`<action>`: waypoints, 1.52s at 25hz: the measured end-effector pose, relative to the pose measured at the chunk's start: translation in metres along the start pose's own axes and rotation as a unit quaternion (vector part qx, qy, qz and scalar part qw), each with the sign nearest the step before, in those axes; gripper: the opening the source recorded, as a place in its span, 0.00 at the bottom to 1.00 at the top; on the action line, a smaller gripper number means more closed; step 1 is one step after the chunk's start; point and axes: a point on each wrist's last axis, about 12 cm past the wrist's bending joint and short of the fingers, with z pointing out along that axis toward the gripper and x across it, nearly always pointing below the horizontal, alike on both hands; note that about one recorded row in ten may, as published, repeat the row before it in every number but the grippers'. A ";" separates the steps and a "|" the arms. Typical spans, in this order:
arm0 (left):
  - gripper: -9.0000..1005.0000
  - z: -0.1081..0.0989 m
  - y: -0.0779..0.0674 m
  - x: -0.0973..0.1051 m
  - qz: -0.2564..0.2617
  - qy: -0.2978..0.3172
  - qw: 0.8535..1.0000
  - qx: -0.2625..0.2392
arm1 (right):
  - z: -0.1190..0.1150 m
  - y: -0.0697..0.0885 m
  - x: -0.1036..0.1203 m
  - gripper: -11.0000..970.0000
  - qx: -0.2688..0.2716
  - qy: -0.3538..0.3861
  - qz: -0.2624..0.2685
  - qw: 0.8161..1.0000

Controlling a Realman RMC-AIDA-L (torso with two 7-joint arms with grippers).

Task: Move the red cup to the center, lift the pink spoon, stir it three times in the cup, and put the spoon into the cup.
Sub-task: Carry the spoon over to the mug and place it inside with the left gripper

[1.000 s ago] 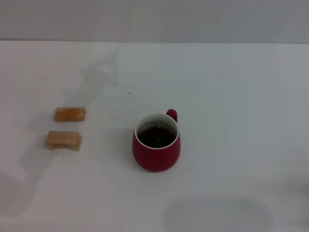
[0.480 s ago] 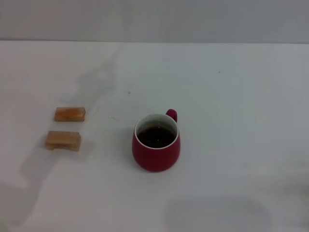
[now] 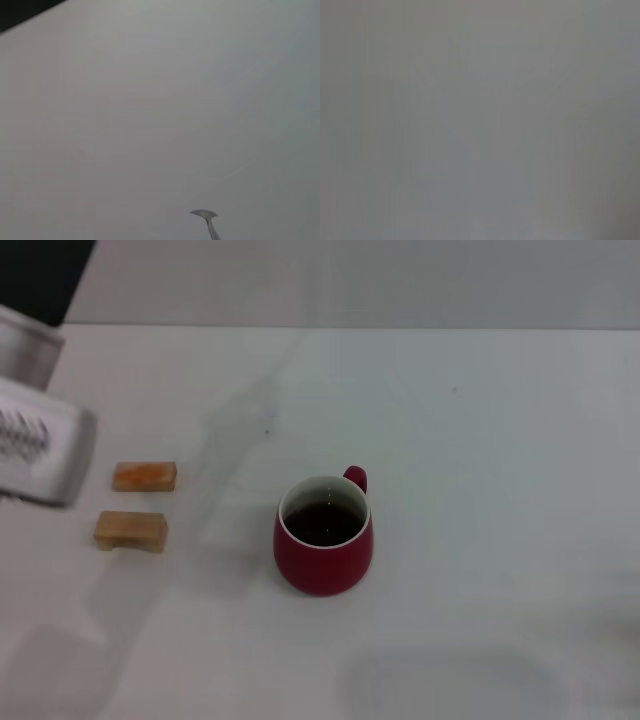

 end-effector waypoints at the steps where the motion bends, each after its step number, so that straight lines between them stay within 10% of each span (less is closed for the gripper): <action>1: 0.18 0.002 0.001 -0.003 -0.013 0.007 1.000 0.001 | 0.000 0.000 0.000 0.01 0.000 0.000 0.000 1.000; 8: 0.18 0.030 0.002 -0.012 -0.082 0.106 0.989 0.068 | 0.002 0.001 0.000 0.01 -0.001 -0.001 0.002 1.000; 20: 0.18 0.057 0.048 -0.006 -0.265 0.188 0.939 0.109 | 0.001 0.001 0.000 0.01 -0.001 0.000 0.002 1.000; 38: 0.18 0.076 0.062 -0.024 -0.229 0.268 0.920 0.173 | 0.000 0.001 0.000 0.01 -0.002 0.000 0.000 1.000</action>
